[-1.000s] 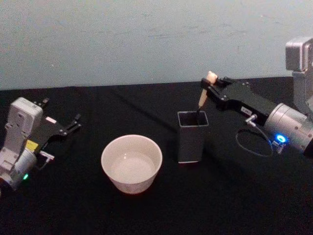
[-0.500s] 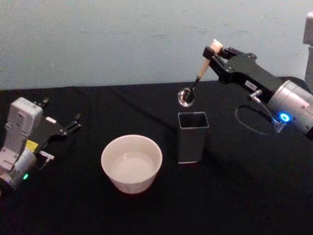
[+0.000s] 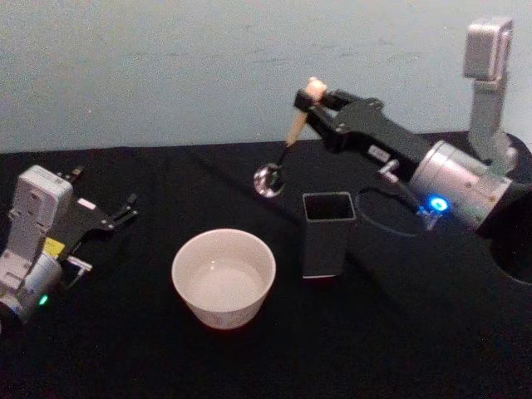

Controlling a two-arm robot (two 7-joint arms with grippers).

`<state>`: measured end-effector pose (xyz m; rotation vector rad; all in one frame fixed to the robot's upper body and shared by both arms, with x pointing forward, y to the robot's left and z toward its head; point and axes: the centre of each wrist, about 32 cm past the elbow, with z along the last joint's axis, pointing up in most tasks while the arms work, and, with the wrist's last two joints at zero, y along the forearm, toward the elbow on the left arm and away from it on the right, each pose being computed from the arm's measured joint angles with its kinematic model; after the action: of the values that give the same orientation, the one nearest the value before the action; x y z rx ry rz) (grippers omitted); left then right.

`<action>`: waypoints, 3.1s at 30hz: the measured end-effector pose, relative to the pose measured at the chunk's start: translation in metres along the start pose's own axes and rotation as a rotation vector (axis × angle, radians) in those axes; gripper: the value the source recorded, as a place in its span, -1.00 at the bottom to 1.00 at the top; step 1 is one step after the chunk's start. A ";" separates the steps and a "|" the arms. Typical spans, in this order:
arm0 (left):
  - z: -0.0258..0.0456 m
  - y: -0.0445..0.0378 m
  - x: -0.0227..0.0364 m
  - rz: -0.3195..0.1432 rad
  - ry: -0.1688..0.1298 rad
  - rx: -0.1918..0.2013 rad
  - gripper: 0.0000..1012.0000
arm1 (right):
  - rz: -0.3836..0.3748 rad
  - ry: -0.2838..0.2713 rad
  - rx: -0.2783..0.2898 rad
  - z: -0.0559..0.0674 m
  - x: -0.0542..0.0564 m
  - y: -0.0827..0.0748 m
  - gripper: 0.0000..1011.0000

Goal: Pick up the stirring spoon with one hand, stir inside the cup, then place it back in its original position.

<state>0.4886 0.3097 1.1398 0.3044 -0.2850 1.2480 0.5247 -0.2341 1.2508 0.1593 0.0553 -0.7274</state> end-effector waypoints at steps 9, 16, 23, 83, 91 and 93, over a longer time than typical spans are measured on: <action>0.0000 0.0000 0.0000 0.000 0.000 0.000 0.98 | 0.077 0.011 -0.045 -0.014 -0.013 0.010 -0.58; 0.0000 0.0000 0.0000 0.000 0.000 0.000 0.98 | 0.119 0.003 -0.090 -0.027 -0.018 0.008 -0.58; 0.0000 0.0000 0.0000 0.000 0.000 0.000 0.98 | 0.161 -0.025 -0.147 -0.042 -0.021 0.004 -0.58; 0.0000 0.0000 0.0000 0.000 0.000 0.000 0.98 | 0.106 -0.123 -0.259 -0.075 -0.034 0.050 -0.58; 0.0000 0.0000 0.0000 0.000 0.000 0.000 0.98 | 0.108 -0.143 -0.260 -0.068 -0.029 0.030 -0.58; 0.0000 0.0000 0.0000 0.000 0.000 0.000 0.98 | 0.114 -0.144 -0.260 -0.067 -0.029 0.027 -0.58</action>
<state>0.4886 0.3097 1.1398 0.3045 -0.2851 1.2480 0.5210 -0.1842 1.1908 -0.1374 0.0031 -0.6098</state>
